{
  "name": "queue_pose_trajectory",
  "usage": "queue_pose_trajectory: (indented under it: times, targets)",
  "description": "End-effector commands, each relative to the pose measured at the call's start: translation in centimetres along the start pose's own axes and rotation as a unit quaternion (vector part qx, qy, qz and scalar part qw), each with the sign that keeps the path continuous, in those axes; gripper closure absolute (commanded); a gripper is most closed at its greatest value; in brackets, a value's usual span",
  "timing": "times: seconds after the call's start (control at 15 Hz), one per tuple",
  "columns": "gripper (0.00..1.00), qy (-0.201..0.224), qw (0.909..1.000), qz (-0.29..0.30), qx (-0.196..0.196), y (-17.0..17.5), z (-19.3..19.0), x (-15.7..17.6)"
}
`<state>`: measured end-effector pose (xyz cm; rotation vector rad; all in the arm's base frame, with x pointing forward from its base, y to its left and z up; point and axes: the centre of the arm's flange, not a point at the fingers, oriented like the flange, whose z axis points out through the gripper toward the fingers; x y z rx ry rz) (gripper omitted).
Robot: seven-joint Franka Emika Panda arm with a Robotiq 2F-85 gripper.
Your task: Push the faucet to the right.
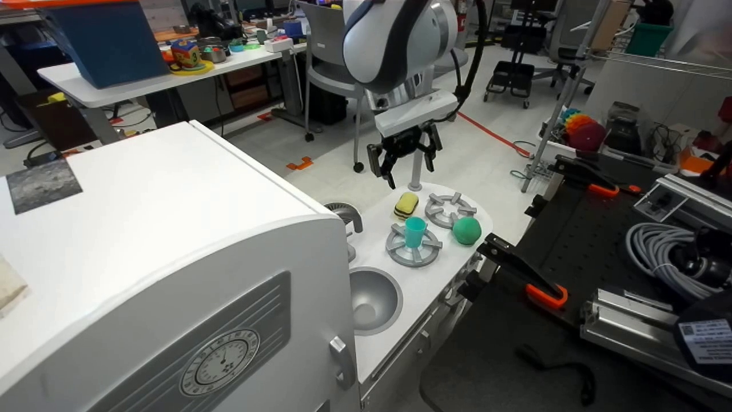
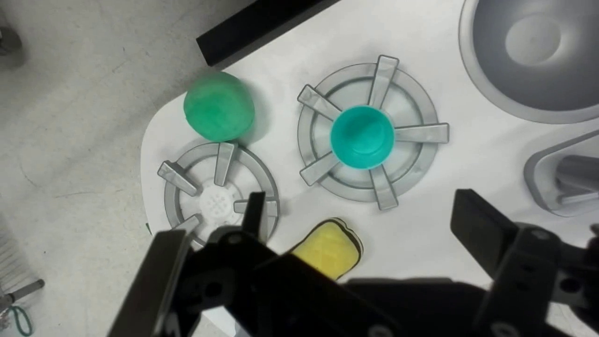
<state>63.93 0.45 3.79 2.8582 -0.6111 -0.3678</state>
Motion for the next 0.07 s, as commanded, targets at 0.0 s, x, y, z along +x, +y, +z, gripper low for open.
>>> queue_pose_trajectory:
  times: [0.0]
  targets:
    - [0.00, -0.002, 1.0000, 0.001, -0.002, 0.10, 0.45, -0.01]
